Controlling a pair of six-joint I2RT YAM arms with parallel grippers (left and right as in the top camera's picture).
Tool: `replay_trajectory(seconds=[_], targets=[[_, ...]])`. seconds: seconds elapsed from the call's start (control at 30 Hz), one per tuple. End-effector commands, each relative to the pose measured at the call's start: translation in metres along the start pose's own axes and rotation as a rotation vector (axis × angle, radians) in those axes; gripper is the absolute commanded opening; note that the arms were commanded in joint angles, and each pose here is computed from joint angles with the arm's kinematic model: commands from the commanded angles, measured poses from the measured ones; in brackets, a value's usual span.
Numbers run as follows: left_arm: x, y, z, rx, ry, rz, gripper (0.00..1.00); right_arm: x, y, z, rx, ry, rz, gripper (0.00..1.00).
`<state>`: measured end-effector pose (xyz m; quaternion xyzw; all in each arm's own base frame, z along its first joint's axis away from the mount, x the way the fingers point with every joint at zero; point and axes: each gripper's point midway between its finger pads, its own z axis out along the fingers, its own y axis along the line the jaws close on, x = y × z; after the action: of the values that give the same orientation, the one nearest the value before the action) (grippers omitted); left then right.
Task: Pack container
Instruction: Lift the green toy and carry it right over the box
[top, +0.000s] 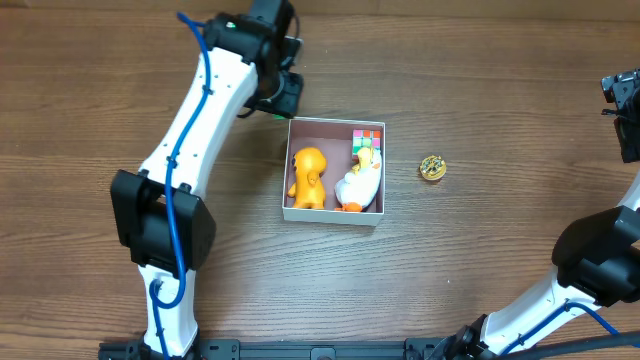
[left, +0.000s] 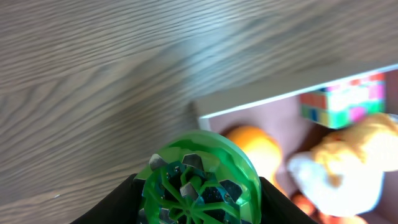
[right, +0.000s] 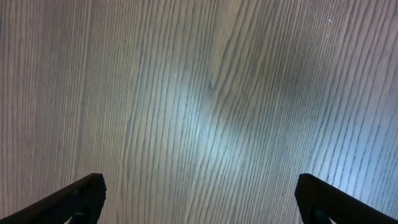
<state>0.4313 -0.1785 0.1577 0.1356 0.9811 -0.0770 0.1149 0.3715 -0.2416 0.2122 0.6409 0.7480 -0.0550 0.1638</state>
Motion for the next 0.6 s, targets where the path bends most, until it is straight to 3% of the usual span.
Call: replay_trajectory(seconds=[0.0, 0.57], targets=[[0.0, -0.036, -0.004, 0.067, -0.008, 0.076, 0.47, -0.001, -0.001, 0.001, 0.008, -0.007, -0.006, 1.0], [0.013, -0.086, 0.005, 0.095, 0.008, 0.182, 0.52, -0.001, -0.001, 0.001, 0.008, -0.007, -0.006, 1.0]])
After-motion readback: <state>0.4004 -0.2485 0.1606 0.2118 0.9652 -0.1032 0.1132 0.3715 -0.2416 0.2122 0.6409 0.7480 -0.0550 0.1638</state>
